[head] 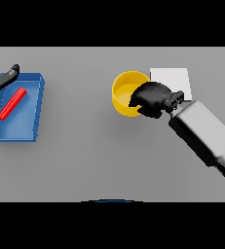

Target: Pick up the red beaker and tilt it to pour out 1 green nut into yellow bowl. Pick up the yellow bowl and place it on the metallic measuring scale.

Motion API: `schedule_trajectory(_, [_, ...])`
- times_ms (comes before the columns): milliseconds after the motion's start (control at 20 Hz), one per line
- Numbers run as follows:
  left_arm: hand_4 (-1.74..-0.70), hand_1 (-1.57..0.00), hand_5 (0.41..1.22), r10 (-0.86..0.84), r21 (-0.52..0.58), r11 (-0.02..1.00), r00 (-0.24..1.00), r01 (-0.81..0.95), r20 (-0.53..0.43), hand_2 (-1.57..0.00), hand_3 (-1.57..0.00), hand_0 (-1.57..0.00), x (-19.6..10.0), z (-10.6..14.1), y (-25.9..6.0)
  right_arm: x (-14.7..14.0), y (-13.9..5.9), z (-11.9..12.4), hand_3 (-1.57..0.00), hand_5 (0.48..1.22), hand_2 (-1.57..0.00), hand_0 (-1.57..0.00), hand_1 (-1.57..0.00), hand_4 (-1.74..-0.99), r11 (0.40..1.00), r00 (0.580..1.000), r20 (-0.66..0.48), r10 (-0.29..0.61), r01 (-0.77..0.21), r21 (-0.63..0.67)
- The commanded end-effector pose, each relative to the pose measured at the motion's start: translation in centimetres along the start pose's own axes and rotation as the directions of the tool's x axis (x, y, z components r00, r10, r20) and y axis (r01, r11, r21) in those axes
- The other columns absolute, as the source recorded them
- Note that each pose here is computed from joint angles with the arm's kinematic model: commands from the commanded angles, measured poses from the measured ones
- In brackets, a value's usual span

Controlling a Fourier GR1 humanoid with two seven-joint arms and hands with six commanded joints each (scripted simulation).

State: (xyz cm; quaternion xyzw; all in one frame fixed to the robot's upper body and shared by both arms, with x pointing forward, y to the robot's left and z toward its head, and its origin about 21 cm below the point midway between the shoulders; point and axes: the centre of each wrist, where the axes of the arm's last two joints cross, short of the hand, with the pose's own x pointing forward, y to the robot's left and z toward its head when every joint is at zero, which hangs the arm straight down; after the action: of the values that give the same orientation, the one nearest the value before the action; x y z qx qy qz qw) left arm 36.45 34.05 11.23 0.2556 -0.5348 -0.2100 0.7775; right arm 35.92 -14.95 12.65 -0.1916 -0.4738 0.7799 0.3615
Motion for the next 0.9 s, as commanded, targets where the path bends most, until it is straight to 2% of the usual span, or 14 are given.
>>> schedule_trajectory(0, [-0.81,0.00,0.710,0.005,0.000,1.000,1.000,-0.005,-0.017,0.00,0.00,0.00,-0.2,-0.2,0.1,-0.8,-0.4,0.5,-1.19,1.220,-1.49,-1.54,-1.57,-1.740,1.000,1.000,-0.015,0.001,-0.001,-0.005])
schedule_trajectory(200, [-0.83,0.00,0.733,0.017,-0.005,1.000,1.000,-0.017,-0.018,0.00,0.00,0.00,0.1,0.2,-0.1,-3.5,-1.0,0.8,-1.16,1.221,-1.53,-1.56,-1.57,-1.741,0.995,0.995,-0.099,-0.008,-0.001,-0.095])
schedule_trajectory(450, [-0.85,0.00,0.754,0.014,-0.003,1.000,0.999,-0.014,-0.032,0.00,0.00,0.00,0.3,0.6,-0.2,-7.5,-1.1,1.3,-1.16,1.221,-1.55,-1.57,-1.57,-1.741,0.990,0.979,-0.204,-0.028,0.000,-0.139])
schedule_trajectory(850, [-0.86,0.00,0.784,0.012,0.003,1.000,0.998,-0.012,-0.061,0.00,0.00,0.00,0.5,0.7,-0.6,-11.6,1.6,0.5,-1.21,1.221,-1.48,-1.57,-1.57,-1.741,0.987,0.945,-0.306,-0.118,0.077,-0.145])
